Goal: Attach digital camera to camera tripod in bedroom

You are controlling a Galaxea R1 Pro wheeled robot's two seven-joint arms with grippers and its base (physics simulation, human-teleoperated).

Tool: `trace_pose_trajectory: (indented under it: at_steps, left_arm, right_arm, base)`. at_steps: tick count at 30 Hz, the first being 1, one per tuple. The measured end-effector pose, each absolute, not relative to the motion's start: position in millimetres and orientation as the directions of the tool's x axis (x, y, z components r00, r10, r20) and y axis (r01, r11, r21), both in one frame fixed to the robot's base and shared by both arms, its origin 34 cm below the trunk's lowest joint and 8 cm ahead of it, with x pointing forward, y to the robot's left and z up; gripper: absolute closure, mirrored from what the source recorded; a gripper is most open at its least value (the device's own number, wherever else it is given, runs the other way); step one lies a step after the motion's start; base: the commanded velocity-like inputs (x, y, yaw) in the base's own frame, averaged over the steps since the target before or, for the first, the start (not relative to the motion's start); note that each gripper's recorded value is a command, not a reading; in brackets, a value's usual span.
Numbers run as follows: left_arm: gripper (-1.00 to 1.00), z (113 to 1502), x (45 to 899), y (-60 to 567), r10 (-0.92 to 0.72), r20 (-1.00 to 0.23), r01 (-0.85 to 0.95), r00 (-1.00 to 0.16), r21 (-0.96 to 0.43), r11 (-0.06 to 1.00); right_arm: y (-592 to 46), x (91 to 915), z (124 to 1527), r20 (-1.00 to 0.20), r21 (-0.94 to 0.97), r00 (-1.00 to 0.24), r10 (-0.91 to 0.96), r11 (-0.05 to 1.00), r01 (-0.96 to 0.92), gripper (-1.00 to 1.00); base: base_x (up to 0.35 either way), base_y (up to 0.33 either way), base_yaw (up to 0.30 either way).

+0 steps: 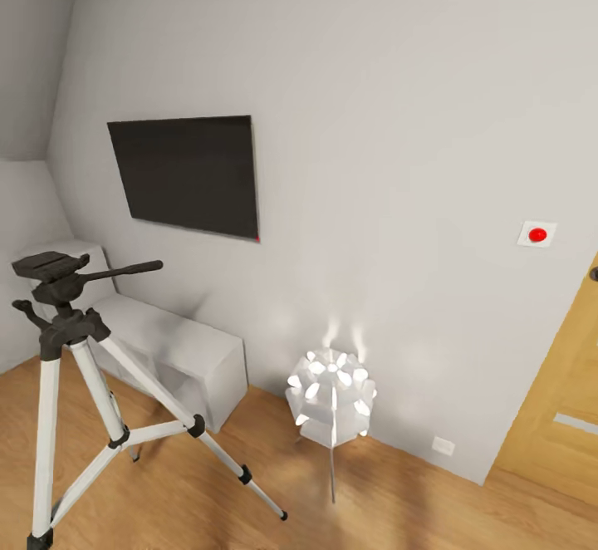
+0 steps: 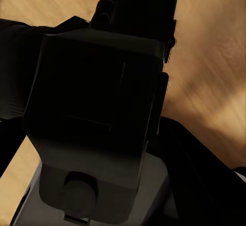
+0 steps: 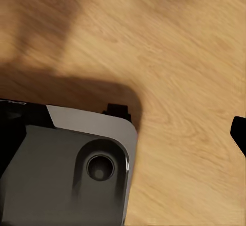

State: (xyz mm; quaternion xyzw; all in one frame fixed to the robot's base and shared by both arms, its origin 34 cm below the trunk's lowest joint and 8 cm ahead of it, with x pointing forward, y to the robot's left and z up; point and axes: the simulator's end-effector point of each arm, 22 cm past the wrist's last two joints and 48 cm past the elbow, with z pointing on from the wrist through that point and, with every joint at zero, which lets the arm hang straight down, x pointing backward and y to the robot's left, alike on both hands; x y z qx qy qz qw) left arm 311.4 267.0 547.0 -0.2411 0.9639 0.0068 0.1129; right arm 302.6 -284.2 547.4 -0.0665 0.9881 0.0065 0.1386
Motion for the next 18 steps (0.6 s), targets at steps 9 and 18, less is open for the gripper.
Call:
trace_pose_trajectory:
  at_steps: [9,18]
  left_arm:
    - [1.00,547.0,311.4,267.8,-0.464,-0.221,-0.468,-0.858,-0.041,0.883]
    - [1.00,547.0,311.4,267.7,-0.465,-0.221,-0.469,-0.857,-0.041,0.882]
  right_arm:
    - [-284.1,302.8,547.5,-0.276,-0.006,-0.952,-0.130,0.991,-0.134,-1.00]
    - [-284.1,303.1,547.5,-0.277,-0.006,-0.952,-0.129,0.991,-0.133,-1.00]
  base:
    - [0.000,0.000,0.274]
    - [0.000,0.000,0.274]
